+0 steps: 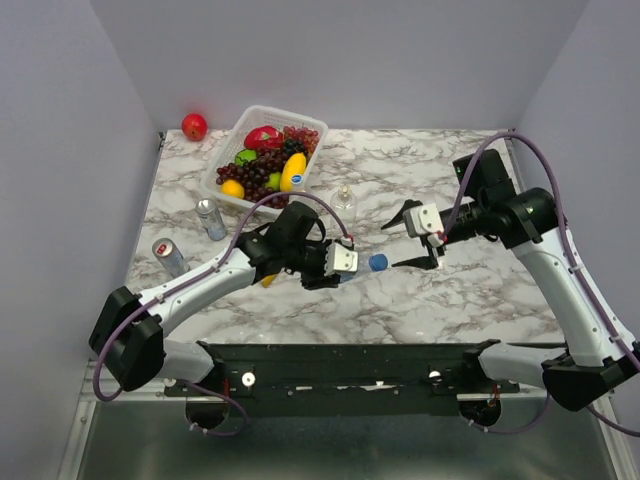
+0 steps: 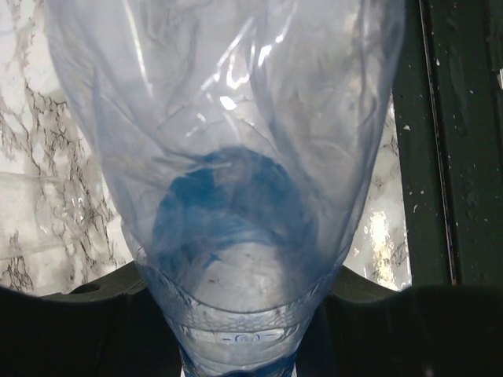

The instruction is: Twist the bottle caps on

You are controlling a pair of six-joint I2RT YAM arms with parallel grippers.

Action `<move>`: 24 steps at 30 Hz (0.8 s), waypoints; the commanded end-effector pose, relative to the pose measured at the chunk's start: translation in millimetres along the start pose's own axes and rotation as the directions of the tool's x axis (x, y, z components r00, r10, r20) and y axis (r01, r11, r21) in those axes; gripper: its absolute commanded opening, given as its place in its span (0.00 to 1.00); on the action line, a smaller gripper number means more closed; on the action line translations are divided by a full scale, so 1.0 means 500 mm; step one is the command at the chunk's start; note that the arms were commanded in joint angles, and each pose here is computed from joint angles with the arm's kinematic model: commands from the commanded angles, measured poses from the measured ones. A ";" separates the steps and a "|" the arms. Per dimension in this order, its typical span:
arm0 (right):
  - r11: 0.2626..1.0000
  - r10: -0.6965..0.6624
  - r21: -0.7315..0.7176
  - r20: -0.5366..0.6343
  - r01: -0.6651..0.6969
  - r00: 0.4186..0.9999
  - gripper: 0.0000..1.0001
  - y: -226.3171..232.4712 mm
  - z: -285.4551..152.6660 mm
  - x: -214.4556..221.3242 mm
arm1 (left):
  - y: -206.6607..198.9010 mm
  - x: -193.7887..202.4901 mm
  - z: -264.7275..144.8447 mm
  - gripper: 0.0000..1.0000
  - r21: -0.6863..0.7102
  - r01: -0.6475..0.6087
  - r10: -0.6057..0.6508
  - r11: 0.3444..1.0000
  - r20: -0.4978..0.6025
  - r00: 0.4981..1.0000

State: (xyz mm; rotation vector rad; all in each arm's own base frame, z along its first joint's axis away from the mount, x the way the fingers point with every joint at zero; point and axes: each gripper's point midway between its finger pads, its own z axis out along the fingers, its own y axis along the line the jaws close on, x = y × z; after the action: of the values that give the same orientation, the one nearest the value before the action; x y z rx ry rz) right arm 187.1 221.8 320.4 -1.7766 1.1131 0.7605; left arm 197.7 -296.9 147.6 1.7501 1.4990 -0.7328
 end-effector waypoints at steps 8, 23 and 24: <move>0.918 -0.364 -0.179 -0.022 0.354 0.931 0.72 0.081 0.037 0.033 | -0.017 -0.014 0.000 0.00 0.084 -0.019 0.017 0.996 0.020 1.000; 0.913 -0.389 -0.148 -0.041 0.380 0.920 0.50 0.064 0.069 0.047 | -0.011 -0.032 0.001 0.00 0.082 -0.028 0.025 0.996 0.046 0.999; 0.915 -0.387 -0.143 -0.037 0.379 0.921 0.45 0.062 0.069 0.044 | -0.010 -0.032 0.000 0.00 0.079 -0.027 0.023 0.997 0.045 0.999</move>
State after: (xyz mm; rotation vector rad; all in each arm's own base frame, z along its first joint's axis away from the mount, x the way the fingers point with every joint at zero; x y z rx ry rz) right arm 162.1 234.6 270.1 -2.0890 0.7397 0.5872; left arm 189.0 -297.2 144.3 1.8175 1.4855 -0.7842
